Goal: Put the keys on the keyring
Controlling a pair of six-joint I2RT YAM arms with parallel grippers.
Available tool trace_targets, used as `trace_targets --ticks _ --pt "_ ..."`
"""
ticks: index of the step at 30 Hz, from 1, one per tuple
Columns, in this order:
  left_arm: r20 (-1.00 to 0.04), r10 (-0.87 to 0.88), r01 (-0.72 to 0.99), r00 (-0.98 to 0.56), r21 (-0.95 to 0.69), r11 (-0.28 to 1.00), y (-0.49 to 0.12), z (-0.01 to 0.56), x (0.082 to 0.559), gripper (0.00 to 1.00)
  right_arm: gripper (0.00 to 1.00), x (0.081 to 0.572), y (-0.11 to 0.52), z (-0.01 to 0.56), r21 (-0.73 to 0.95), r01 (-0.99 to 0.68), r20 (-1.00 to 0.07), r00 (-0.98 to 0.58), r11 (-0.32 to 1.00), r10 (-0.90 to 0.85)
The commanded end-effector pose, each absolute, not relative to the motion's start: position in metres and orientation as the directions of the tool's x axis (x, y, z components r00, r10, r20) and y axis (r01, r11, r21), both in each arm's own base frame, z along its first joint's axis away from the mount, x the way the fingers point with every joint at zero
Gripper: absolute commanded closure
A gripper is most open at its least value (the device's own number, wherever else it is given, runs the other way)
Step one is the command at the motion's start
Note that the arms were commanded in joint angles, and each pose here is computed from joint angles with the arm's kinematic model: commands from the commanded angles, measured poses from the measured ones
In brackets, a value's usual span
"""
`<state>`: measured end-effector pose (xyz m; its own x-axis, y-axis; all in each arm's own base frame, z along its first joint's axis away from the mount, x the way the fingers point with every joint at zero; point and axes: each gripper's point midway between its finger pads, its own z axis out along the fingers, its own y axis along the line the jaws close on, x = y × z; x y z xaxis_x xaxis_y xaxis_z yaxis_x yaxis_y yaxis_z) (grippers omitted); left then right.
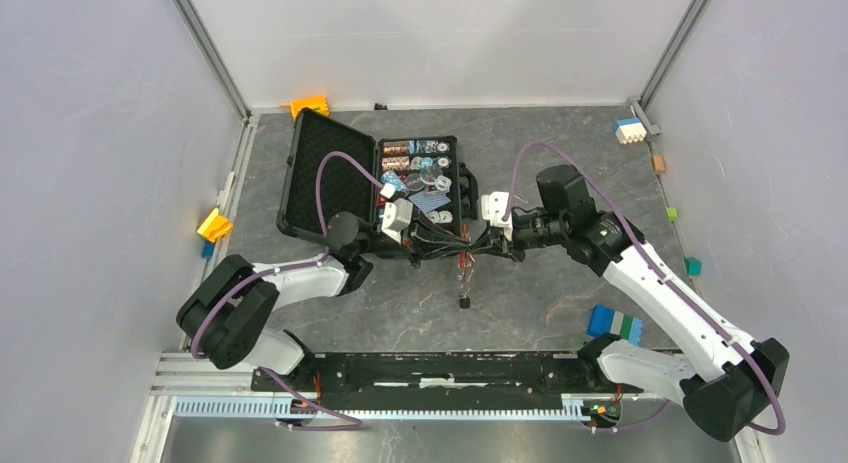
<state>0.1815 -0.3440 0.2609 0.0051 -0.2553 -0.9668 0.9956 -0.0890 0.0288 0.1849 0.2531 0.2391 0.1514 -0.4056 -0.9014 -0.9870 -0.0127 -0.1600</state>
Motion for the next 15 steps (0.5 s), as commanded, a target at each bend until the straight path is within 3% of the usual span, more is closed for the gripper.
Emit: trace_targets --ticks 1,7,12,15 --pt "-0.954 -0.301 0.996 0.019 0.043 -0.072 -0.3440 0.2747 0.1830 0.98 1.00 0.1845 0.2549 0.2524 -0.179 -0.984 -0.918 0.169 -0.005 -0.360" --pt "-0.954 -0.299 0.997 0.016 0.037 -0.063 -0.3445 0.2725 0.1849 0.98 1.00 0.1845 0.2532 0.2557 -0.195 -0.981 -0.919 0.181 0.003 -0.352" --pt "-0.952 -0.305 0.999 -0.005 0.012 -0.052 -0.3454 0.2739 0.1877 0.98 0.87 0.1849 0.2522 0.2573 -0.205 -0.979 -0.918 0.189 0.009 -0.349" --pt "-0.952 -0.306 0.999 -0.006 0.010 -0.050 -0.3453 0.2745 0.1887 0.98 0.85 0.1859 0.2516 0.2614 -0.216 -0.976 -0.917 0.196 0.018 -0.346"
